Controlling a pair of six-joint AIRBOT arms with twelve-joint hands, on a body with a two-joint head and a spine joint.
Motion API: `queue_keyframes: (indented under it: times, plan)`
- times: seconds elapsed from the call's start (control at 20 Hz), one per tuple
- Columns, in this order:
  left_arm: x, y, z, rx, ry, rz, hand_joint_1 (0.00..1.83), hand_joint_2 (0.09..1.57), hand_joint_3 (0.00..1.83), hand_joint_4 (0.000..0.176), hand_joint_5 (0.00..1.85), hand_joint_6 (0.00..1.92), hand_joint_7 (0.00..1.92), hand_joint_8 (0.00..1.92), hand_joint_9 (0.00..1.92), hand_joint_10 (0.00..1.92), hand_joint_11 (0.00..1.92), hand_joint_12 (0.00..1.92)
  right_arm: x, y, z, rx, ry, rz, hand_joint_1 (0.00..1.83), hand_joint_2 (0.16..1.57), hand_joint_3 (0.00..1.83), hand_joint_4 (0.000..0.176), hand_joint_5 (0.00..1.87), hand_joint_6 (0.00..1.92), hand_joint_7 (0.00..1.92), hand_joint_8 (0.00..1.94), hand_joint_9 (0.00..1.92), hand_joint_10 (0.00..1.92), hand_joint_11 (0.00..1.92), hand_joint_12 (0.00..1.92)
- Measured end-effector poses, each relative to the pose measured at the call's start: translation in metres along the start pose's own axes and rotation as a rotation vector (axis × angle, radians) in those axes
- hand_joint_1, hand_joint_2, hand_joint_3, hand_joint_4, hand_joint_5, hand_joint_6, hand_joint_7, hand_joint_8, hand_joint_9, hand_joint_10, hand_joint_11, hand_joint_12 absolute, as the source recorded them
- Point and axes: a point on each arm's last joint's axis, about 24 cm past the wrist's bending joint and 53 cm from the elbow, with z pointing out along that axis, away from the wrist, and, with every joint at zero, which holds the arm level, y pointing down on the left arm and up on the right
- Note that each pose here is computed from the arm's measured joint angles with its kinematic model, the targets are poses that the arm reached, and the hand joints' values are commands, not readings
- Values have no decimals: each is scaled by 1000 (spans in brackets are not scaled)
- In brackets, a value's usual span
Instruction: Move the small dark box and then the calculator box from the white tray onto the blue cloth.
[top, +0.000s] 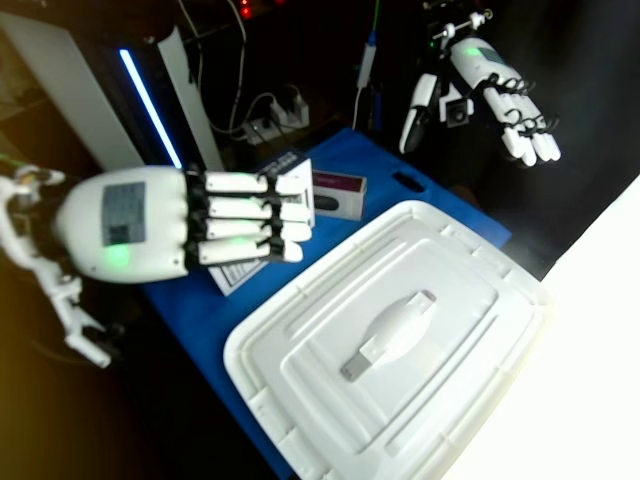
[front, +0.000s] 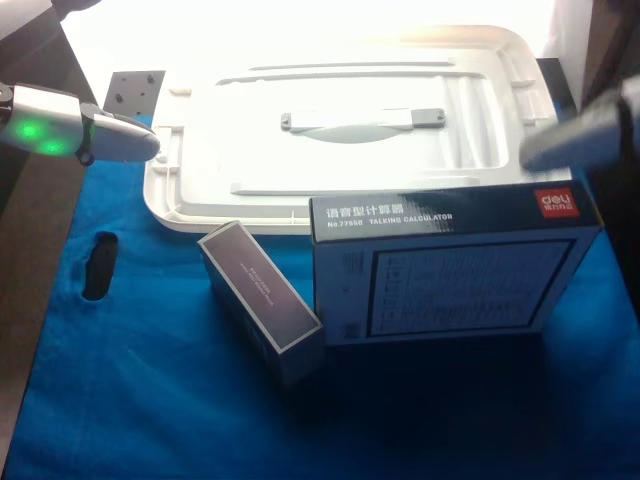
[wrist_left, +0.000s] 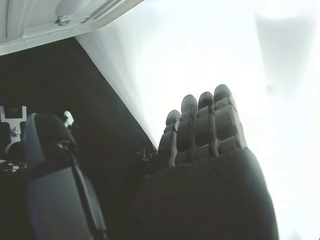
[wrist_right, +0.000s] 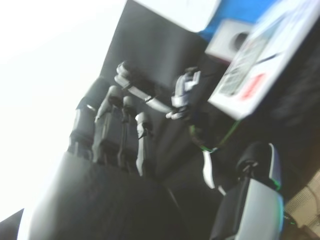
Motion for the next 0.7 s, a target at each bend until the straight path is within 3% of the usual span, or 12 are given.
queue_keyframes:
  times: [0.1, 0.15, 0.2, 0.3, 0.35, 0.5, 0.55, 0.7]
  plan:
    - [0, 2, 0, -7, 1, -2, 737, 799, 0, 96, 0, 0, 137, 9, 44, 9, 55, 36, -22, 4, 2, -9, -43, -16, 342, 879, 0, 52, 0, 0, 144, 10, 129, 9, 0, 1361]
    - [-1, 4, 0, -12, 2, 1, 761, 809, 1, 99, 0, 0, 136, 7, 41, 6, 60, 40, -31, 4, 3, -4, -61, -27, 300, 837, 0, 17, 3, 0, 154, 4, 92, 20, 0, 1211]
    - [-2, 5, 0, -16, -1, 0, 761, 824, 6, 78, 0, 0, 127, 2, 32, 2, 37, 31, -46, 3, 3, 4, -94, -34, 235, 794, 0, 36, 34, 2, 153, 1, 42, 6, 0, 1219]
    - [-7, 5, 2, -17, -9, 1, 783, 832, 7, 63, 0, 0, 129, 3, 44, 6, 84, 53, -64, -4, 3, 28, -134, -36, 234, 743, 0, 3, 63, 6, 241, 17, 156, 41, 0, 1320]
    - [-8, 5, 3, -19, -13, -3, 776, 825, 3, 64, 0, 0, 129, 3, 39, 3, 56, 42, -67, -10, 3, 46, -142, -34, 237, 779, 2, 2, 68, 3, 249, 9, 159, 31, 0, 1264]
    - [-16, 1, 6, -9, -31, -4, 758, 831, 4, 88, 0, 0, 108, 0, 12, 0, 2, 6, -70, -20, 4, 81, -148, -34, 223, 809, 0, 0, 73, 1, 206, 7, 148, 9, 0, 991]
    - [-20, 1, 7, -12, -38, -5, 762, 831, 3, 96, 0, 0, 109, 2, 13, 2, 0, 1, -73, -22, 3, 84, -153, -37, 223, 819, 1, 15, 68, 0, 186, 3, 114, 4, 0, 918]
    - [-30, -1, 10, -8, -60, -6, 771, 824, 0, 107, 0, 0, 114, 4, 19, 4, 19, 8, -78, -25, 2, 94, -166, -29, 301, 808, 0, 23, 14, 1, 164, 2, 141, 12, 0, 1059]
